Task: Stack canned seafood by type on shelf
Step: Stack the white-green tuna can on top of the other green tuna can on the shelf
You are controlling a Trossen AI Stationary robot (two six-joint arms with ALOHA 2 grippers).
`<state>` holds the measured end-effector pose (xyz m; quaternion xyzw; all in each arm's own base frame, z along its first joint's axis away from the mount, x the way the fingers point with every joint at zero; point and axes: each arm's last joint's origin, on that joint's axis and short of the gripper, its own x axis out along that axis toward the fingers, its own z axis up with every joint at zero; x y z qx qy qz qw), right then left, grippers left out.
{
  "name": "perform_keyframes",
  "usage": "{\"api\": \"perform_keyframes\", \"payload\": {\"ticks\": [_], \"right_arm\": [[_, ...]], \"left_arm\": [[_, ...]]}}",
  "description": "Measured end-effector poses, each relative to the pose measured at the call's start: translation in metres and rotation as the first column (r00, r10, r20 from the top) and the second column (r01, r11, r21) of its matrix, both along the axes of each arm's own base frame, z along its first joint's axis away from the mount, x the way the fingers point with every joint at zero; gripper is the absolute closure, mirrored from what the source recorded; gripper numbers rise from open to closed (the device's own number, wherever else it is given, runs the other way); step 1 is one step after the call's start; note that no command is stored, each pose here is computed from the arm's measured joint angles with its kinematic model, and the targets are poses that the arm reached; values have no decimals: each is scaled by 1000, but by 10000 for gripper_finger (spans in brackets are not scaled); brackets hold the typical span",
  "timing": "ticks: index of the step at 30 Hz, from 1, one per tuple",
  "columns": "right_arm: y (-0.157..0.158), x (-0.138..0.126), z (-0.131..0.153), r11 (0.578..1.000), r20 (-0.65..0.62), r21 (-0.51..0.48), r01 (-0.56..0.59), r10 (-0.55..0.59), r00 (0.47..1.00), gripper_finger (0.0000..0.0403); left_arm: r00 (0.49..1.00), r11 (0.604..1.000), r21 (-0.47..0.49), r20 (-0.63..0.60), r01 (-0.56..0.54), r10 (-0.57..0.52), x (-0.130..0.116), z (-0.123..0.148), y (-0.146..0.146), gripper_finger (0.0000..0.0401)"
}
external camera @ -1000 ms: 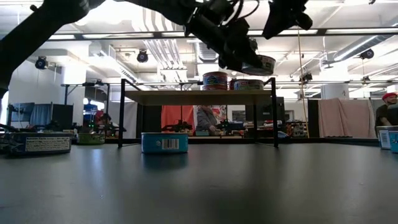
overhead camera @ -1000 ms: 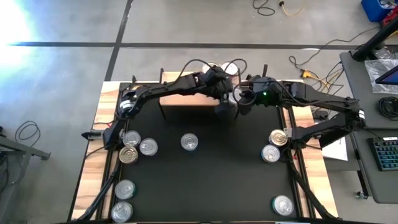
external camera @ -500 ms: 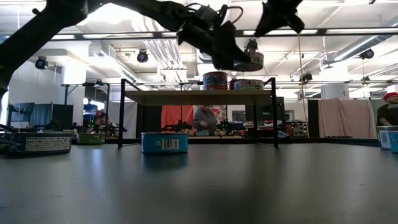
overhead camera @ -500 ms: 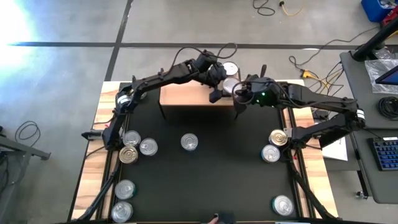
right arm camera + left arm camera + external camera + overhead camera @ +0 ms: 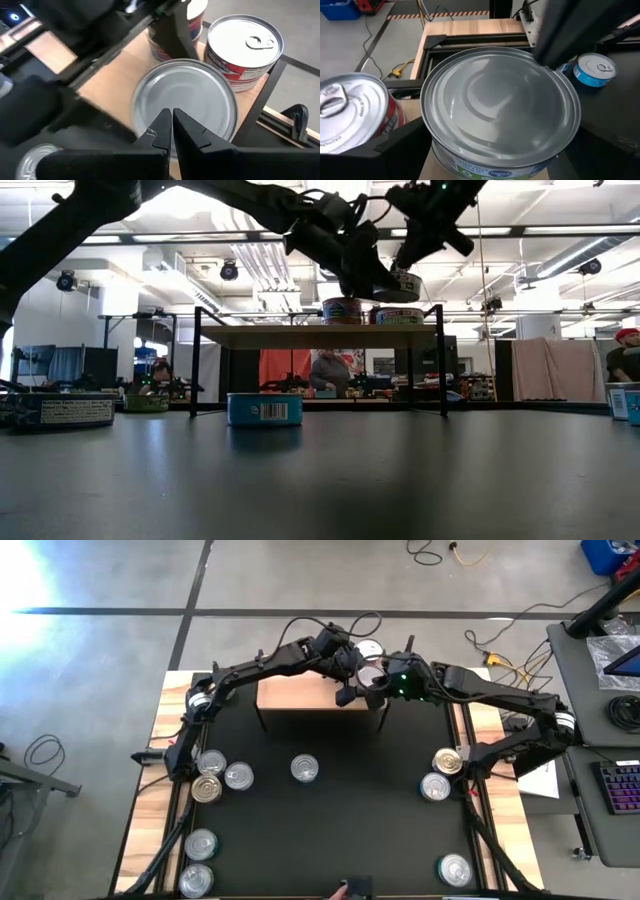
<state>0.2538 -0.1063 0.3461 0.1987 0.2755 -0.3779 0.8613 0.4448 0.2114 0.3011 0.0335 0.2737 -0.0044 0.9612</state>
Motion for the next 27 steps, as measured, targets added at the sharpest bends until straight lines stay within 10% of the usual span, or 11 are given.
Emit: {"api": "perform_keyframes", "payload": {"ticks": [27], "right_arm": [[0, -15, 5, 985, -94, -127, -114, 102, 990, 394]], "left_arm": [[928, 930, 42, -62, -365, 367, 25, 15, -63, 17]]}}
